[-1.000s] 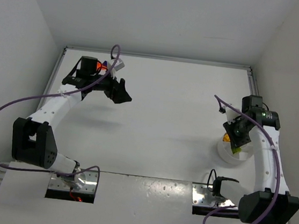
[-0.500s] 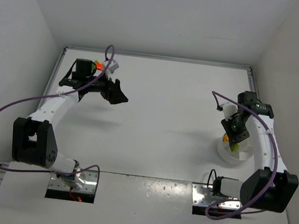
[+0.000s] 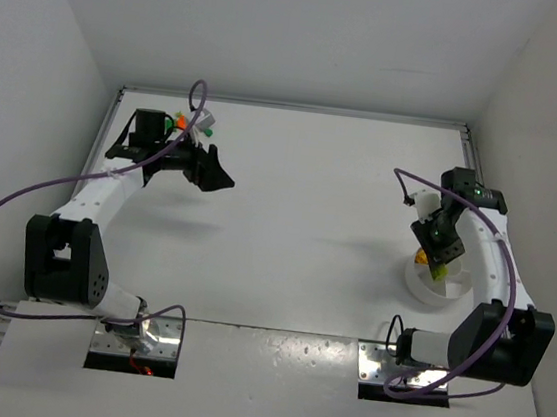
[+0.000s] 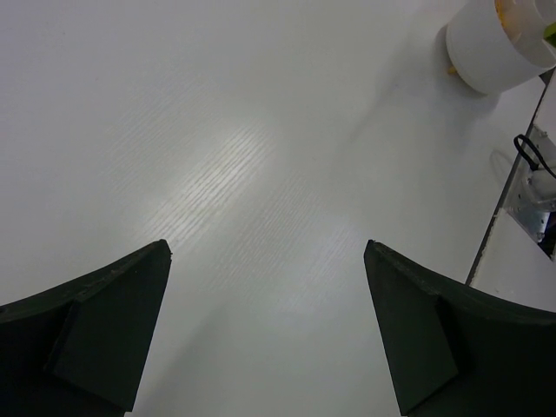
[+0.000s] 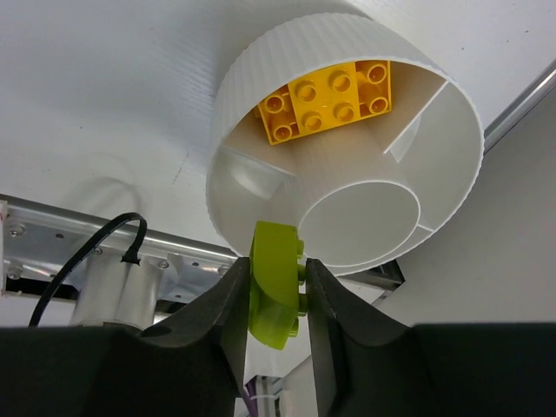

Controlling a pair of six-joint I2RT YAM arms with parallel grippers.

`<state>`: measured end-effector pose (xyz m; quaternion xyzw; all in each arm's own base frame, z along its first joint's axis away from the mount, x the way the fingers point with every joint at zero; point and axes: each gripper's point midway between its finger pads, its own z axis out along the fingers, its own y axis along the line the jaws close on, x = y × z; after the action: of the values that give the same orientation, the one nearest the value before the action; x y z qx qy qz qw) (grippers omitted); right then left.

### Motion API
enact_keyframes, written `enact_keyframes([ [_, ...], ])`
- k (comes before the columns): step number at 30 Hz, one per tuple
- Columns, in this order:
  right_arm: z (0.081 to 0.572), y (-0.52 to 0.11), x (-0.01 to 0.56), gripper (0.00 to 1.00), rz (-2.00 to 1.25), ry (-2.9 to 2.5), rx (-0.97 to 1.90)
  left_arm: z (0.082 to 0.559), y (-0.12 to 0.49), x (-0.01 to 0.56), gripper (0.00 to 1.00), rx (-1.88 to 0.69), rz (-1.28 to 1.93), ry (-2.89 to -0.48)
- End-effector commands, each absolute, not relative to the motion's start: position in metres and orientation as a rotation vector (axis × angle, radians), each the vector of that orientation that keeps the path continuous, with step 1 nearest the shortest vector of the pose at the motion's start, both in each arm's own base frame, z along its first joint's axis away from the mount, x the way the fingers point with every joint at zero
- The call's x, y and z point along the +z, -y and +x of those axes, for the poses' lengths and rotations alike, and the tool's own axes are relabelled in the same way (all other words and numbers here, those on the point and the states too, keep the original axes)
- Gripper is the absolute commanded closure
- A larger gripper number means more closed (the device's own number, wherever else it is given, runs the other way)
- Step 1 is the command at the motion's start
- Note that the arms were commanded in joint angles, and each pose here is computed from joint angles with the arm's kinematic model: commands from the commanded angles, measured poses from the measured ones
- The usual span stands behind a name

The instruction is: Sort the legos into containers by color

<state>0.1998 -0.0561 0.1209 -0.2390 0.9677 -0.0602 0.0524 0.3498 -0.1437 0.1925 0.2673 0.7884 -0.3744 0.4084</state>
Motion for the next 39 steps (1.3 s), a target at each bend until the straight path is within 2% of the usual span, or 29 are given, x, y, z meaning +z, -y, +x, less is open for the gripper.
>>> enact_keyframes([
  [1,0.216,0.061,0.133,0.67,-0.697,-2.901,-0.229,0.356,0.139,0.197,0.00,-0.945,0.674,-1.953],
  [8,0.219,0.059,0.139,0.61,-0.707,-2.887,-0.232,0.361,0.132,0.193,0.00,-0.881,0.650,-1.972],
  [15,0.222,0.055,0.146,0.61,-0.702,-2.857,-0.208,0.374,0.122,0.195,0.00,-0.813,0.580,-1.988],
  [21,0.244,0.037,0.174,0.61,-0.627,-2.753,-0.080,0.437,0.066,0.223,0.00,-0.509,0.320,-1.950],
  [27,0.257,0.034,0.183,0.61,-0.600,-2.719,-0.061,0.533,0.016,0.230,0.00,-0.289,0.113,-2.032],
  [28,0.257,0.034,0.183,0.61,-0.588,-2.722,-0.059,0.550,0.008,0.250,0.00,-0.271,0.098,-1.983],
  [29,0.257,0.032,0.183,0.61,-0.589,-2.718,-0.045,0.567,-0.005,0.224,0.00,-0.247,0.040,-2.025],
  [33,0.257,0.030,0.183,0.61,-0.591,-2.715,-0.032,0.621,-0.036,0.208,0.13,-0.121,-0.115,-2.019],
  [35,0.259,0.030,0.184,0.61,-0.590,-2.707,-0.036,0.643,-0.049,0.196,0.23,-0.030,-0.181,-2.006],
  [37,0.260,0.029,0.184,0.61,-0.592,-2.704,-0.024,0.657,-0.059,0.198,0.27,0.015,-0.220,-1.976],
  [39,0.258,0.028,0.181,0.61,-0.580,-2.715,-0.018,0.667,-0.068,0.174,0.29,0.053,-0.267,-1.989],
])
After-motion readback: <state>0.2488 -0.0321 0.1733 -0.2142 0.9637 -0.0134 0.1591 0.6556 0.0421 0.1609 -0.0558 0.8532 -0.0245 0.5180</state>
